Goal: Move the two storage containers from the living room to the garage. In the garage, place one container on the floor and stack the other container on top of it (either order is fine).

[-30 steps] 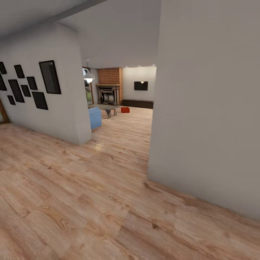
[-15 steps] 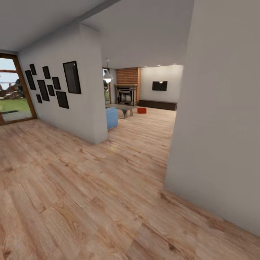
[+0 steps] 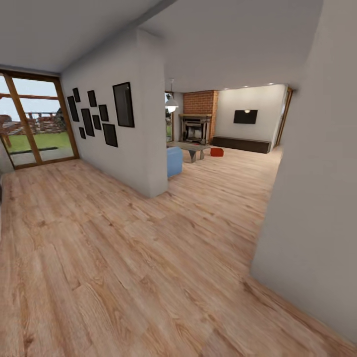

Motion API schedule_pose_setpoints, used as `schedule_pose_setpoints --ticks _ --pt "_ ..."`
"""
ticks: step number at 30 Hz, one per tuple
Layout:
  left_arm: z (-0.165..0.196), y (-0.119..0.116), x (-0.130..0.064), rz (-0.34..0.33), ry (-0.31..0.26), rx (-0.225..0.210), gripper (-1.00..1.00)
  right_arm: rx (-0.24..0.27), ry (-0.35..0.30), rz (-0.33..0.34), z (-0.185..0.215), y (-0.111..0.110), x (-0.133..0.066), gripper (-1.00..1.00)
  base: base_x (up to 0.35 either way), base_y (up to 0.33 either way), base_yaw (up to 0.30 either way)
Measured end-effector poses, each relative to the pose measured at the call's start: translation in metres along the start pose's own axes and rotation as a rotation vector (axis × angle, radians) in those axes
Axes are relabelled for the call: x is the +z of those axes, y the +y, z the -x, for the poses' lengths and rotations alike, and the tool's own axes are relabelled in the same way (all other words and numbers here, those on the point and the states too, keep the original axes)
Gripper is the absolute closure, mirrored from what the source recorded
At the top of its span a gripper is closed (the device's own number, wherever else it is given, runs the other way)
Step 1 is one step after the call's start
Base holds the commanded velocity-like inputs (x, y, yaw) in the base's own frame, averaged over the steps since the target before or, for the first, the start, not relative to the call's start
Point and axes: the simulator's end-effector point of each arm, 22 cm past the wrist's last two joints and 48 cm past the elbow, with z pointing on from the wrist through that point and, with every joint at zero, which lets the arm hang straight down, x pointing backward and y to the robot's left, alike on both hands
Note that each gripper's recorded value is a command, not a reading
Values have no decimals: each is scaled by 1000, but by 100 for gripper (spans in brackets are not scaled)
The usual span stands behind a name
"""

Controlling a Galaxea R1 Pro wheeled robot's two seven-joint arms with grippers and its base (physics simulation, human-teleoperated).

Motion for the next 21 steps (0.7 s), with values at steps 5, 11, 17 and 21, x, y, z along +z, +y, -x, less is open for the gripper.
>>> schedule_pose_setpoints --ticks 5,11,17,21 --pt "-2 0 0 1 4 0 -100 0 3 0 -1 0 0 -100 321 0 269" --pt "-3 0 0 1 8 0 -100 2 7 0 -3 0 0 -100 322 0 268" --pt "-4 1 0 2 11 0 -100 4 11 0 -4 0 0 -100 322 0 268" --pt "-4 1 0 2 12 0 -100 8 11 -1 -4 0 0 -100 322 0 269"
